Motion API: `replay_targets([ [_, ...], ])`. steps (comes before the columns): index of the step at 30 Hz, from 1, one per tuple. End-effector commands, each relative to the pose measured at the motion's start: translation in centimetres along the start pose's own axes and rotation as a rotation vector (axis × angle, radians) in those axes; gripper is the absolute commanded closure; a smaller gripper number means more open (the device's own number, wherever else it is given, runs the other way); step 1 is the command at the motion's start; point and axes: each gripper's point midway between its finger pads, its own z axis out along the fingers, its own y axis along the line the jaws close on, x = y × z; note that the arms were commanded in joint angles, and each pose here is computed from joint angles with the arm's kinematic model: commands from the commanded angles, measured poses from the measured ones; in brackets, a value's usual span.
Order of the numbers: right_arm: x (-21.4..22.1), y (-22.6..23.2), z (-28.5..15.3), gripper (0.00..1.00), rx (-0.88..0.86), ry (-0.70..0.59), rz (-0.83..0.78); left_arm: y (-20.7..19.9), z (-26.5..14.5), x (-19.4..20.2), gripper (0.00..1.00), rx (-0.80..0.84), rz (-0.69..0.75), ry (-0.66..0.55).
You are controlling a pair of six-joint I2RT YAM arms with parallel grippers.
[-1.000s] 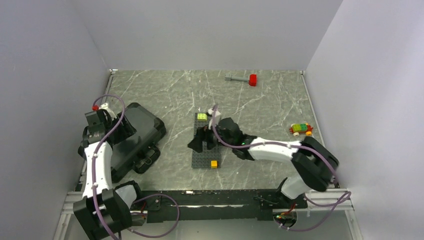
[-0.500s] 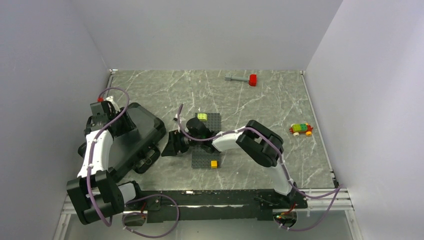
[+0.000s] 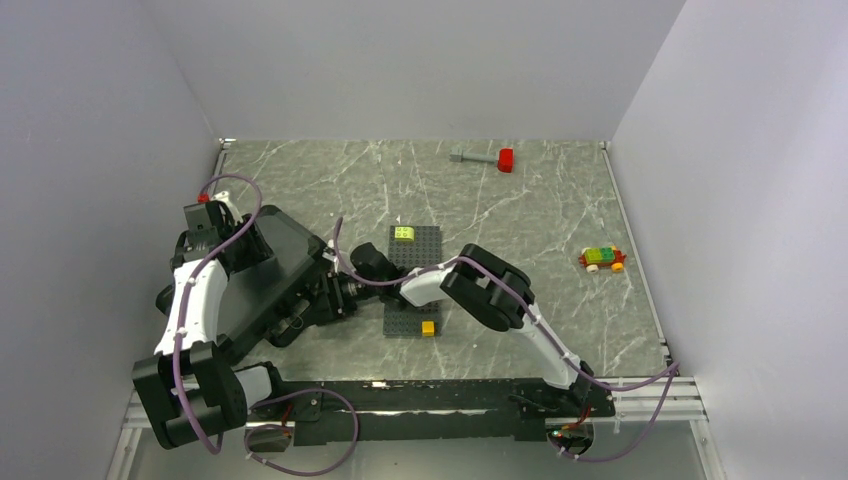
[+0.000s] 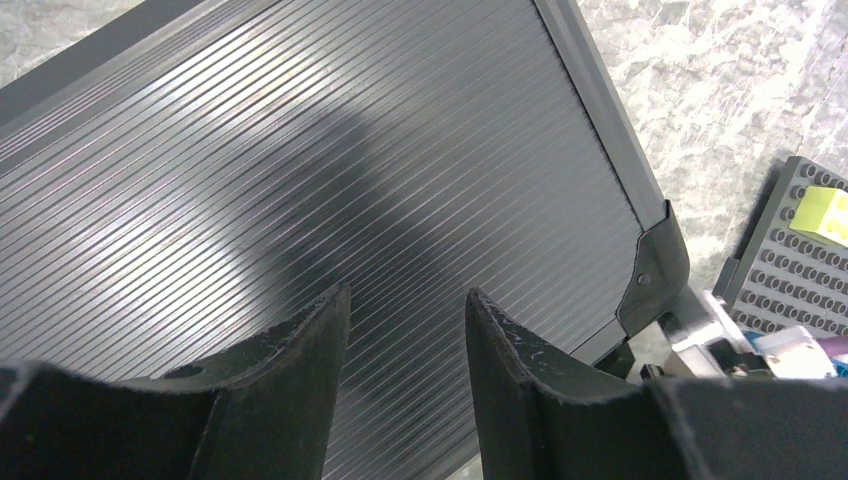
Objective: Pack up texas hold em set
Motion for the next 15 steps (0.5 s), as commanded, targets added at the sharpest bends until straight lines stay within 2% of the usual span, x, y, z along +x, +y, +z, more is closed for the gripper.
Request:
replay_targets([
  [1, -0.7, 2.3, 0.9, 0.4, -0.067, 0.013, -0.015, 1.1, 0.5, 5.4, 0.48, -0.041, -0.016, 0.195],
  [15, 0.2, 3.2, 3.0, 0.47, -0.092, 0.059, -0.024, 1.0, 0.5, 5.3, 0.47, -0.035, -0.015, 0.194],
])
